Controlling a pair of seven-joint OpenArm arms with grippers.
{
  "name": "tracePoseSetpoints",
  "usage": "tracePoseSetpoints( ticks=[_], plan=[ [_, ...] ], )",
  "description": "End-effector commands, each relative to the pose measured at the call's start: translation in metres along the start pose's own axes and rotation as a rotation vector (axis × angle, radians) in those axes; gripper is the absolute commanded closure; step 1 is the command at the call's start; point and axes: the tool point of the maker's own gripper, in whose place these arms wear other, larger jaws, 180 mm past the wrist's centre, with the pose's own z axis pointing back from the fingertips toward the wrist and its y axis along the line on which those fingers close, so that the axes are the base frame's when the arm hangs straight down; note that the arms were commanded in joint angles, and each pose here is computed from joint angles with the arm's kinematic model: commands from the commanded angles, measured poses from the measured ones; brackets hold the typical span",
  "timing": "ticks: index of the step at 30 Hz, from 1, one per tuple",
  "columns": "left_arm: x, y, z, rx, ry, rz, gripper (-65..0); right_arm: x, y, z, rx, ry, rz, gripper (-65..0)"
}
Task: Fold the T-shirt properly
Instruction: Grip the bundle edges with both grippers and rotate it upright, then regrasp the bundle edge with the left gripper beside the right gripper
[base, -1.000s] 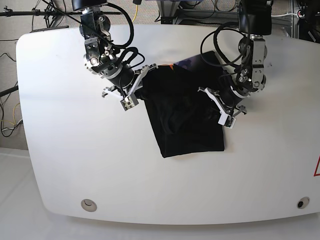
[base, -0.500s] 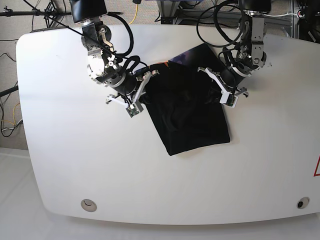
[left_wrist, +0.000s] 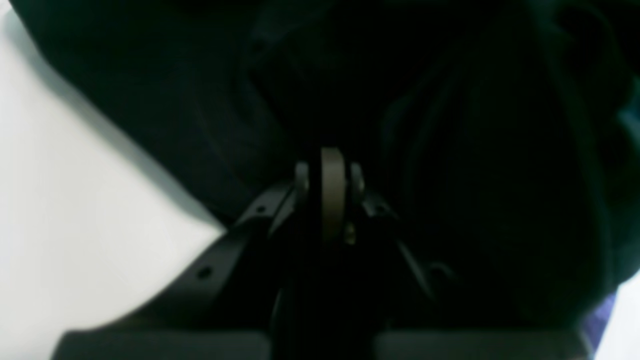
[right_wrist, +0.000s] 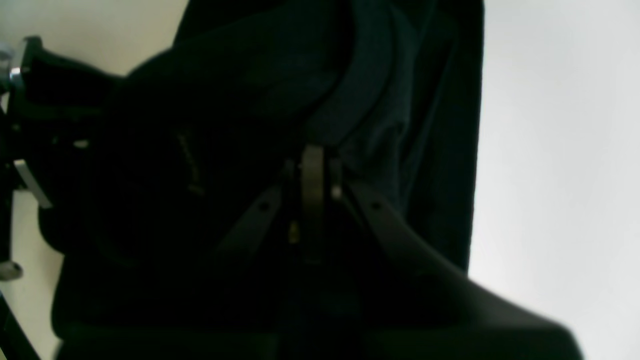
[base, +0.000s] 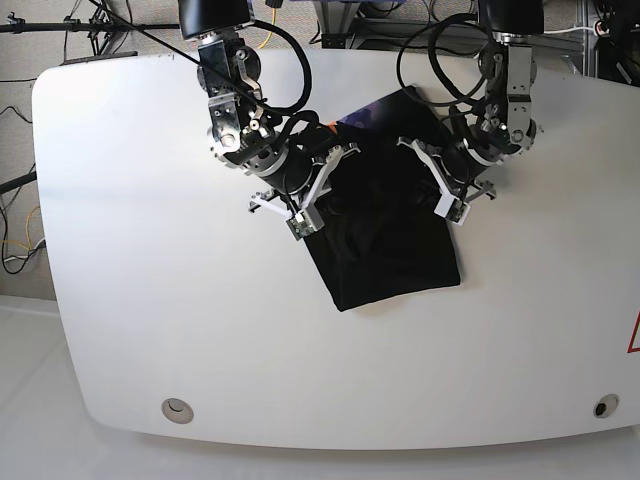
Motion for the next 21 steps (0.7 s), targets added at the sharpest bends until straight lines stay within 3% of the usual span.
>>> tracePoseSetpoints(
  ticks=[1, 11, 21],
  plan=[
    [0.018, 0.018, 0.009, 0.029, -0.042, -0.033, -0.2, 0.019, -0.005, 0.001, 0.0, -0.054, 0.013, 0.0],
    [0.052, 0.041, 0.035, 0.111, -0.11, -0.124, -0.4, 0.017, -0.035, 0.02, -0.061, -0.048, 0.059, 0.0],
    [0.087, 0.026, 0.06, 0.126, -0.23, -0.234, -1.0, 0.031, -0.066, 0.032, -0.127, -0.059, 0.13, 0.0]
  ],
)
